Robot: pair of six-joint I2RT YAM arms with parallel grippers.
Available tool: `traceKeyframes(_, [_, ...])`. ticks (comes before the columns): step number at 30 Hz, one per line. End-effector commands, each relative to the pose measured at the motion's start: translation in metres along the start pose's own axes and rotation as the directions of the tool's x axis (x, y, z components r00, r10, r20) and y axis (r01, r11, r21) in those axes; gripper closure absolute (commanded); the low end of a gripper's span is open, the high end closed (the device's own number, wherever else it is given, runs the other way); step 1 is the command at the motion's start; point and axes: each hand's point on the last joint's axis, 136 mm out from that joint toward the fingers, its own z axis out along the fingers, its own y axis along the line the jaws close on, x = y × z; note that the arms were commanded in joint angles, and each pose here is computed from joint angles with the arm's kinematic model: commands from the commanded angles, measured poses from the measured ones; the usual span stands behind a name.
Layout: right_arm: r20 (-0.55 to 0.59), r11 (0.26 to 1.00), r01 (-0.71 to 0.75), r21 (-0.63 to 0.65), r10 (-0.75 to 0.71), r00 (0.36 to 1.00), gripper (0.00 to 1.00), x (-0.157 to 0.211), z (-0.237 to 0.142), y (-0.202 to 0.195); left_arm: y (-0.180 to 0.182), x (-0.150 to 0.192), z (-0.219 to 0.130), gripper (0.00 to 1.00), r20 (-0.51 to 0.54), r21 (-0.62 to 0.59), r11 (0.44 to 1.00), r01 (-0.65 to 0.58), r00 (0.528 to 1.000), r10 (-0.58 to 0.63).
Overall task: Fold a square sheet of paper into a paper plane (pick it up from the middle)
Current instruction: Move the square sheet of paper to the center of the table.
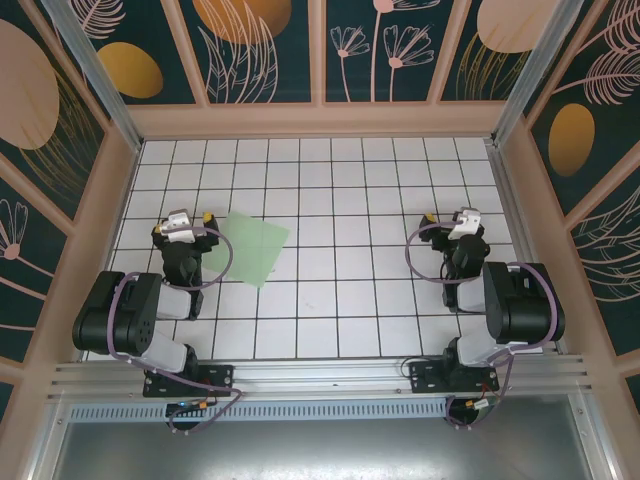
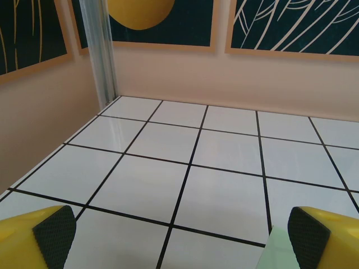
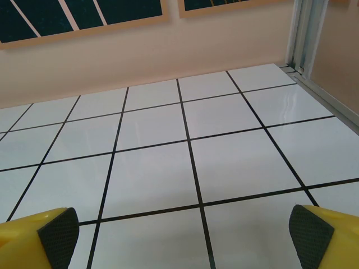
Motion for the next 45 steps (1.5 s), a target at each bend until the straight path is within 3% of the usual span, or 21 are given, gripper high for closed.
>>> traceKeyframes(1, [0.024, 1.000, 0.015, -0.012, -0.015, 1.000, 0.01, -0.007, 0.003, 0.001, 0.002, -0.008, 0.002, 0.01, 0.028, -0.007, 1.000, 0.010, 1.000, -0.010])
traceKeyframes(28, [0.029, 1.000, 0.016, -0.014, -0.016, 0.999, 0.01, -0.009, 0.002, 0.001, 0.006, -0.009, 0.003, 0.01, 0.030, -0.011, 1.000, 0.021, 0.999, -0.021])
traceKeyframes(33, [0.006, 0.998, 0.034, 0.046, -0.034, 0.999, 0.01, -0.033, 0.006, 0.003, 0.011, -0.030, -0.002, 0.01, 0.038, -0.042, 0.998, 0.041, 0.999, -0.039])
traceKeyframes(39, [-0.083, 0.993, -0.073, 0.090, 0.081, 0.993, 0.01, -0.056, 0.012, 0.021, 0.009, -0.046, 0.005, 0.02, -0.085, -0.076, 0.979, 0.191, 0.977, -0.197])
traceKeyframes(45, [-0.283, 0.982, -0.190, -0.015, 0.178, 0.942, 0.01, -0.049, 0.013, 0.088, -0.011, -0.042, 0.007, 0.01, -0.297, -0.095, 0.922, 0.376, 0.873, -0.387])
